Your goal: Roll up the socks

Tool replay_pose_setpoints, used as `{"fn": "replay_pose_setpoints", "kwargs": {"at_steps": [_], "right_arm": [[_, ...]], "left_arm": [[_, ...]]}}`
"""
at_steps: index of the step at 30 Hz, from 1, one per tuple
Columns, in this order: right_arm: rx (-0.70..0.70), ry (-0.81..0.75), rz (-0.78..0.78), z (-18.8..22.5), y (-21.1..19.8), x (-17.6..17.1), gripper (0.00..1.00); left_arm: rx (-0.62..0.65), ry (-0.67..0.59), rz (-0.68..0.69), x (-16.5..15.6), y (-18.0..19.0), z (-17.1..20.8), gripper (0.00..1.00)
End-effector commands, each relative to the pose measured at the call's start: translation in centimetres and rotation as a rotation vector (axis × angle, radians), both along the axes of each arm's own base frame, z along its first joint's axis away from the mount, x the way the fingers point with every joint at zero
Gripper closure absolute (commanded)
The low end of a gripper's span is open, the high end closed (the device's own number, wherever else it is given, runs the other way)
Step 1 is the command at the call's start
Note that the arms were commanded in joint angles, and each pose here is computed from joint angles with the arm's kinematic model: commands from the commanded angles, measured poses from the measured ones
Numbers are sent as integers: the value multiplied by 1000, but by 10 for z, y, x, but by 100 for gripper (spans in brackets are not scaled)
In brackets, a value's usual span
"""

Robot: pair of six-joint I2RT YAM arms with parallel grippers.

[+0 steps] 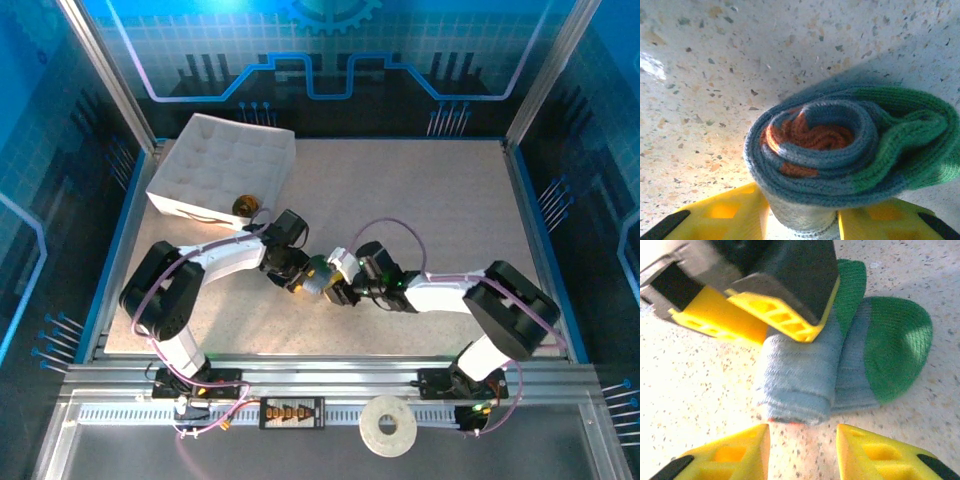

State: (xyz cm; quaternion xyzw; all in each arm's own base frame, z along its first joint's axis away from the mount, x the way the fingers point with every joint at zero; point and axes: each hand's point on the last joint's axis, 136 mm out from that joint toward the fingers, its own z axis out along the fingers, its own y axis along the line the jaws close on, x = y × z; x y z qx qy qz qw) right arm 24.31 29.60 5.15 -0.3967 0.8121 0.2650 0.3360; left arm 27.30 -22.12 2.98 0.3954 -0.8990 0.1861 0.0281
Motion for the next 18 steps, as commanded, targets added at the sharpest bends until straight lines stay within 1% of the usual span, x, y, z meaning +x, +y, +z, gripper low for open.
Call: {"fn": "replay_pose_setpoints", "kwargs": {"at_steps": [1,7,12,18], "right_arm": [[-92,-214,21,13,0,9,57],[-163,-330,66,13,20,1,48],[-214,-390,55,9,30,8,47],[-289,-446,89,1,41,10,47]], "left_arm": [[204,201,8,-44,41,-37,62],[184,217,-15,-36,30,-33,62],[161,250,-36,-34,21,-32,62],[138,300,-60,-35,13,-31,62]]}}
